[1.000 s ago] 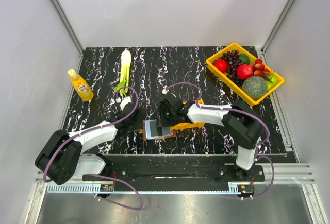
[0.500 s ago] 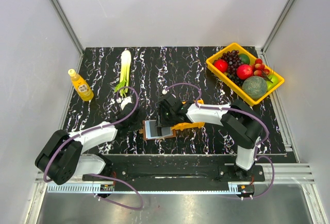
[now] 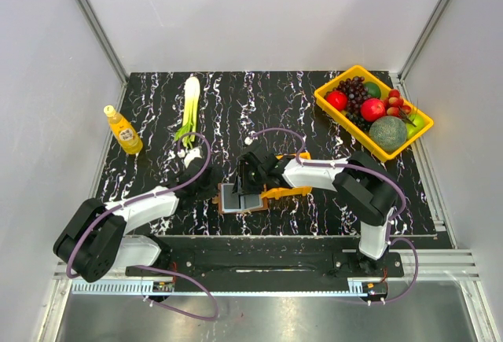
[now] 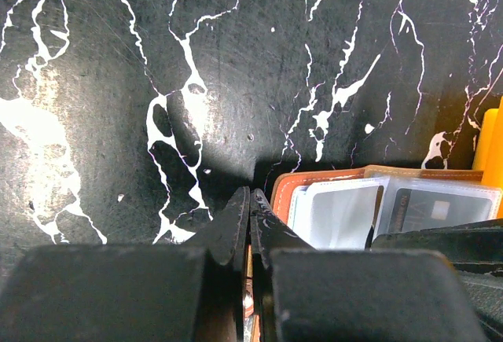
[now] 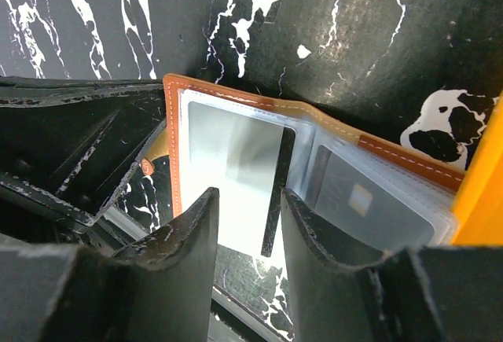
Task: Put the credit cards into the card holder
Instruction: Insert the credit card into the card holder.
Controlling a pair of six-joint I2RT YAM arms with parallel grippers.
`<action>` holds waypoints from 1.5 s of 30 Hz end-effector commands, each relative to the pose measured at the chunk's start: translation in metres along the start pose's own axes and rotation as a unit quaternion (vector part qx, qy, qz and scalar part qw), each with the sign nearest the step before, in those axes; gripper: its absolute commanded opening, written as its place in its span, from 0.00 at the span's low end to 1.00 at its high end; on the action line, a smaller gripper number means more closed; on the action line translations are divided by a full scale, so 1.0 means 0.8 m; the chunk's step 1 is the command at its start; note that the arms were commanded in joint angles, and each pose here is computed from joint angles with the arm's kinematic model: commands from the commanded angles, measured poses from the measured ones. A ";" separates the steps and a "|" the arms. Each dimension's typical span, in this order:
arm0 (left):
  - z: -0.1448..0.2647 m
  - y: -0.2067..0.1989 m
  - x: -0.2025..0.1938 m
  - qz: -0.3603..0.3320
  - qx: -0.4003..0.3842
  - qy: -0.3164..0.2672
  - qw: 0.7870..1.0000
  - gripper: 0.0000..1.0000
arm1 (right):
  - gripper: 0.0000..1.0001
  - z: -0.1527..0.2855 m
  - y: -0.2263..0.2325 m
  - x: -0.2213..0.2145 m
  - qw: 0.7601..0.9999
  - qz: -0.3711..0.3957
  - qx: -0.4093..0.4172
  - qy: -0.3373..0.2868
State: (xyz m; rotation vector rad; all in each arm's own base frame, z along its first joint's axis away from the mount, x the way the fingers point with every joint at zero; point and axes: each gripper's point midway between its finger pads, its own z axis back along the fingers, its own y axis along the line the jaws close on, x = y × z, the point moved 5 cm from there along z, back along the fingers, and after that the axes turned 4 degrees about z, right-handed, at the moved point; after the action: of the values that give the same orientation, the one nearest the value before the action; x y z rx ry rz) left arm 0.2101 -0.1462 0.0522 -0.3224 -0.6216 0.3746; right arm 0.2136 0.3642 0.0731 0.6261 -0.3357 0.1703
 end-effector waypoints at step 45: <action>0.040 0.033 -0.005 -0.011 0.050 0.003 0.999 0.00 | 0.41 0.094 -0.121 0.007 0.982 0.013 -0.178 -0.066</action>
State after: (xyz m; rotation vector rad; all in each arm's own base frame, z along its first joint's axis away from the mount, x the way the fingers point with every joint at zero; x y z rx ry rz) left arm 0.1801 -0.1227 0.0607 -0.2440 -0.5784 0.3784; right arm 0.2081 0.2731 0.0840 0.4387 -0.4431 0.1280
